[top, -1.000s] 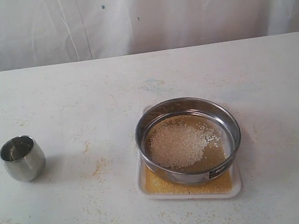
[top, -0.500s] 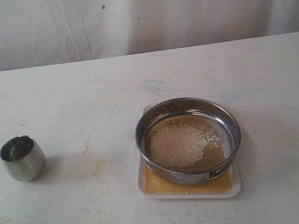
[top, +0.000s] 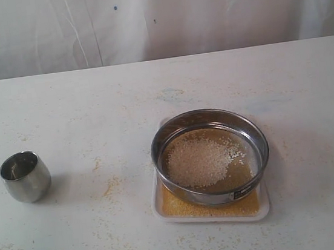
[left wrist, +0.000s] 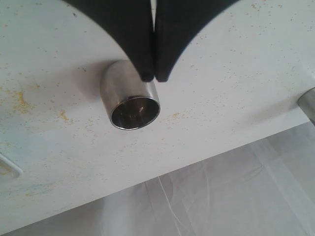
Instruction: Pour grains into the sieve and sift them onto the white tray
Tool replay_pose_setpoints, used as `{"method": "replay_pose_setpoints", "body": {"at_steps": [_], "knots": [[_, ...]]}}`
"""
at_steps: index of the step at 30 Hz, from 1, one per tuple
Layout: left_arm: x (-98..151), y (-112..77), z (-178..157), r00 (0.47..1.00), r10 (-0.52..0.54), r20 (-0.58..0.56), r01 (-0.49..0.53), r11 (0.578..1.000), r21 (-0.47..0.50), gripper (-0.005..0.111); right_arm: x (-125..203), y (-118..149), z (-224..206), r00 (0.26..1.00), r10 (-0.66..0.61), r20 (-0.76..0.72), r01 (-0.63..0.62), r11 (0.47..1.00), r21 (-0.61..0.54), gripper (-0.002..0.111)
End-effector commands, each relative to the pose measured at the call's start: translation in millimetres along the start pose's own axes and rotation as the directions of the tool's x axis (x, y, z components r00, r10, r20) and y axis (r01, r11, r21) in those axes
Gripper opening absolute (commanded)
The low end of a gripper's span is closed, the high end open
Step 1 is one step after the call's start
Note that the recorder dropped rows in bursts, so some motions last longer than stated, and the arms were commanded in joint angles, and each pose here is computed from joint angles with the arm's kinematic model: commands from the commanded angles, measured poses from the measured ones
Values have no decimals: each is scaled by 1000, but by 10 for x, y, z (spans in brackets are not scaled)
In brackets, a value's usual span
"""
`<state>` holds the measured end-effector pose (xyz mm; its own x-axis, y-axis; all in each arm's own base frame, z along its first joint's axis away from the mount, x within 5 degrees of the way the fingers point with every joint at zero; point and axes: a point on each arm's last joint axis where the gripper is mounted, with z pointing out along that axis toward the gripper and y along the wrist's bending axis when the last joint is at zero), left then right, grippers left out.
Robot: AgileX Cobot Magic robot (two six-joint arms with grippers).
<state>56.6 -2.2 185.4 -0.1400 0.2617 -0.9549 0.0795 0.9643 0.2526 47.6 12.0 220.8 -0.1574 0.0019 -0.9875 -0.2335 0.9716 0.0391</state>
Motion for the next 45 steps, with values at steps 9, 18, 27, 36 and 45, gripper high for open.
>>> {"method": "replay_pose_setpoints", "body": {"at_steps": [9,18,27,36,45], "knots": [[11,-3,0,1000,-8,-1,8,1000,-1,0,266,-27,107,999,-36,15,35,999,20,0],[11,-3,0,1000,-8,-1,8,1000,-1,0,281,-28,107,999,-35,-2,35,999,21,0],[11,-3,0,1000,-8,-1,8,1000,-1,0,280,-28,107,999,-35,0,35,999,21,0],[11,-3,0,1000,-8,-1,8,1000,-1,0,280,-28,107,999,-35,0,35,999,21,0],[11,-3,0,1000,-8,-1,8,1000,-1,0,280,-28,107,999,-35,0,35,999,21,0]]}}
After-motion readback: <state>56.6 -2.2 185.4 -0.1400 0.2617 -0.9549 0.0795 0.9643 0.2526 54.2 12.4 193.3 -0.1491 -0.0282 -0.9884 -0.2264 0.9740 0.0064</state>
